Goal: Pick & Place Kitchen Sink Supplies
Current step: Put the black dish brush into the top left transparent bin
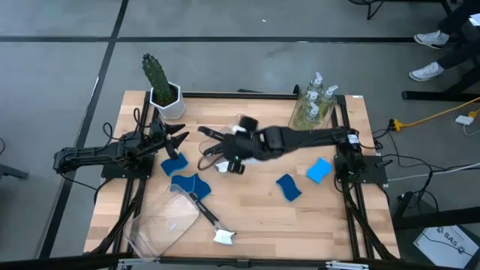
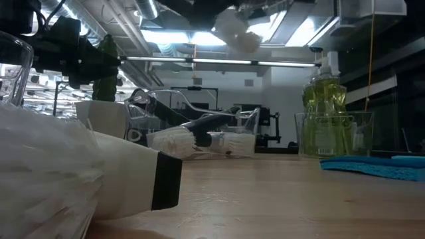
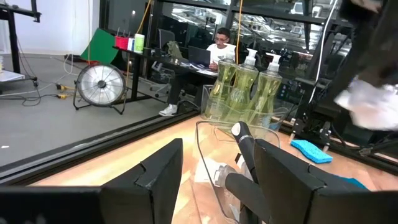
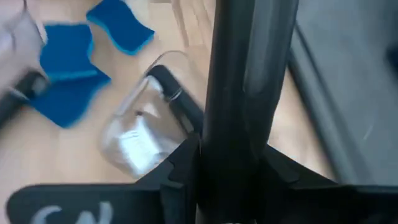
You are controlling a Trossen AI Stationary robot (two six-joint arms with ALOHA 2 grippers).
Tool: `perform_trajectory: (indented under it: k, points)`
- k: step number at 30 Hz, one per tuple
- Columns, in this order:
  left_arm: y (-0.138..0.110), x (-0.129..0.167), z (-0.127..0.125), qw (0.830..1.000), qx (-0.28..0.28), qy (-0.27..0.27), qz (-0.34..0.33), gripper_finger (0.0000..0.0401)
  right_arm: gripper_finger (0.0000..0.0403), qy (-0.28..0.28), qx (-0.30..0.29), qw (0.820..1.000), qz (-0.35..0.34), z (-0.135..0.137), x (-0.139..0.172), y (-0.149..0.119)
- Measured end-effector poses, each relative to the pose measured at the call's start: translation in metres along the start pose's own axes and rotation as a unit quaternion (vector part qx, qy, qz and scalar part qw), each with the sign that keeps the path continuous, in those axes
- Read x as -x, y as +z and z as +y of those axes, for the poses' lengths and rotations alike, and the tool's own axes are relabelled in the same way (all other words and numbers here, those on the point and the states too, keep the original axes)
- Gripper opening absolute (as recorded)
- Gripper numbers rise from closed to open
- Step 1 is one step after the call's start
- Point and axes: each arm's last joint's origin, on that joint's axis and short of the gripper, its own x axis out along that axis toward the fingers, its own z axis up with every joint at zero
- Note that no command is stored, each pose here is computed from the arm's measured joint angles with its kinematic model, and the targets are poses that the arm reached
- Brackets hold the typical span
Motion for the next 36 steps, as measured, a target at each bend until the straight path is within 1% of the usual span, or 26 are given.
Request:
perform_trajectory:
  k: [3, 6, 8, 10, 12, 15, 21, 25, 32, 36]
  points:
    - [0.0, 0.0, 0.0, 1.0, 0.0, 0.0, 0.0, 0.019, 0.0099, -0.003, 0.119, 0.993, -0.011, -0.012, -0.008, 0.006]
    - [0.0, 0.0, 0.0, 1.0, 0.0, 0.0, 0.0, 0.019, 0.0099, -0.003, 0.229, 0.973, -0.014, -0.021, -0.013, 0.008]
    - [0.0, 0.0, 0.0, 1.0, 0.0, 0.0, 0.0, 0.019, 0.0099, 0.023, 0.279, 0.96, -0.018, -0.025, -0.018, 0.008]
    - [0.0, 0.0, 0.0, 1.0, 0.0, 0.0, 0.0, 0.0191, 0.0099, 0.07, 0.306, 0.949, -0.026, -0.03, -0.024, 0.008]
    - [0.0, 0.0, 0.0, 1.0, 0.0, 0.0, 0.0, 0.0191, 0.0102, 0.113, 0.321, 0.94, -0.041, -0.034, -0.03, 0.01]
    - [0.0, 0.0, 0.0, 1.0, 0.0, 0.0, 0.0, 0.019, 0.0106, 0.149, 0.338, 0.928, -0.049, -0.037, -0.04, 0.008]
    - [0.0, 0.0, 0.0, 1.0, 0.0, 0.0, 0.0, 0.0191, 0.0103, 0.233, 0.316, 0.919, -0.037, -0.038, -0.068, -0.007]
    - [0.0, 0.0, 0.0, 1.0, 0.0, 0.0, 0.0, 0.0191, 0.011, 0.241, 0.318, 0.917, 0.0, -0.037, -0.085, -0.022]
    - [0.0, 0.0, 0.0, 1.0, 0.0, 0.0, 0.0, 0.019, 0.0112, 0.243, 0.358, 0.902, 0.011, -0.037, -0.109, -0.04]
    - [0.0, 0.0, 0.0, 1.0, 0.0, 0.0, 0.0, 0.0191, 0.013, 0.242, 0.344, 0.907, 0.028, -0.043, -0.118, -0.047]
